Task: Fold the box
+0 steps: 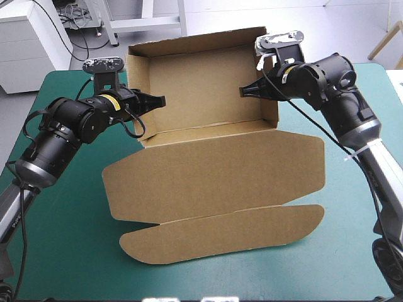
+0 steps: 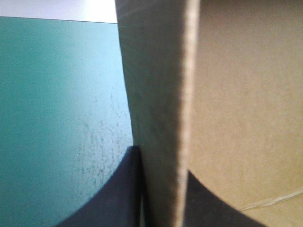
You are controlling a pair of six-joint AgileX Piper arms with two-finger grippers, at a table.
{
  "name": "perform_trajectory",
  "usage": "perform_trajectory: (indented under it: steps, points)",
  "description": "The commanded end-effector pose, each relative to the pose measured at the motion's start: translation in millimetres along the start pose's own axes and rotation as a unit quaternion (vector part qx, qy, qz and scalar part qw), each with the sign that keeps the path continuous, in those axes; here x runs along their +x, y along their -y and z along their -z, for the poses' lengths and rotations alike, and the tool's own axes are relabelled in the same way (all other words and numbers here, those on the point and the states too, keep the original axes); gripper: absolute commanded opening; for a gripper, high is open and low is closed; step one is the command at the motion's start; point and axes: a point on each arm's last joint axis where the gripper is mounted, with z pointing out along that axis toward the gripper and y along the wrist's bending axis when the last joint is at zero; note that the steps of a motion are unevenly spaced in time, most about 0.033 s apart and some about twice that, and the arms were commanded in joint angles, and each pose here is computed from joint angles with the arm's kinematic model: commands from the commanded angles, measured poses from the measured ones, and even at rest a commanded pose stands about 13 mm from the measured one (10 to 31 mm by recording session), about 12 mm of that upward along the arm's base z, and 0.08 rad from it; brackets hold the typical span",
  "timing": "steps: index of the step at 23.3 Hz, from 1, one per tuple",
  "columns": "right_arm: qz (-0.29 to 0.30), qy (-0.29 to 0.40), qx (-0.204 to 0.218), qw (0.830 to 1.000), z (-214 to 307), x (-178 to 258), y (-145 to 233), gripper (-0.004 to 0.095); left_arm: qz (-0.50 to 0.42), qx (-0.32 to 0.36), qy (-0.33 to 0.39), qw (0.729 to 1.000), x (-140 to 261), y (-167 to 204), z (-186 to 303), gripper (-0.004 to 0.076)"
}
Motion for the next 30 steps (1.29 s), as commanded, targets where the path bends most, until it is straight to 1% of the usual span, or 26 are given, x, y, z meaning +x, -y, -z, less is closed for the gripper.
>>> perform_trajectory:
  steps: [1,5,7,10,11,13,15,19,21,24,28,30]
  points:
    - [0.004,0.066,-0.008,0.998,26,-14,0,0.0003,-0.002,0.048,0.070,0.996,-20,12,28,-0.0010]
    - [0.004,0.065,-0.010,0.998,26,-13,0,0.0003,-0.004,0.041,0.060,0.997,-18,11,27,-0.0010]
    - [0.002,0.044,-0.010,0.999,26,-10,0,0.0003,-0.007,0.032,0.043,0.999,-22,12,26,-0.0010]
    - [-0.014,0.004,-0.007,1.000,21,-3,0,0.0003,-0.042,-0.002,-0.011,0.999,-29,14,12,-0.0010]
    - [-0.015,-0.007,-0.005,1.000,19,-1,0,0.0003,-0.055,-0.018,-0.039,0.998,-29,13,6,-0.0010]
    - [-0.023,-0.056,-0.013,0.998,3,7,-3,0.0003,-0.064,-0.046,-0.090,0.993,-33,15,-19,-0.0010]
    - [-0.024,-0.098,-0.018,0.995,-10,14,-5,0.0003,-0.068,-0.060,-0.125,0.988,-31,15,-36,-0.0010]
    - [-0.032,-0.133,-0.036,0.990,-39,20,-11,0.0003,-0.071,-0.086,-0.201,0.973,-20,14,-74,-0.0010]
    - [-0.029,-0.146,-0.035,0.988,-51,23,-12,0.0003,-0.068,-0.088,-0.229,0.967,-11,13,-92,-0.0010]
    - [-0.022,-0.166,-0.024,0.986,-71,29,-11,0.0003,-0.047,-0.067,-0.284,0.955,11,16,-130,-0.0010]
    - [-0.017,-0.198,-0.016,0.980,-90,42,-10,0.0003,-0.038,-0.062,-0.312,0.947,24,16,-150,-0.0010]
    - [-0.018,-0.214,-0.007,0.977,-101,49,-6,0.0003,-0.043,-0.069,-0.313,0.946,25,14,-153,-0.0010]
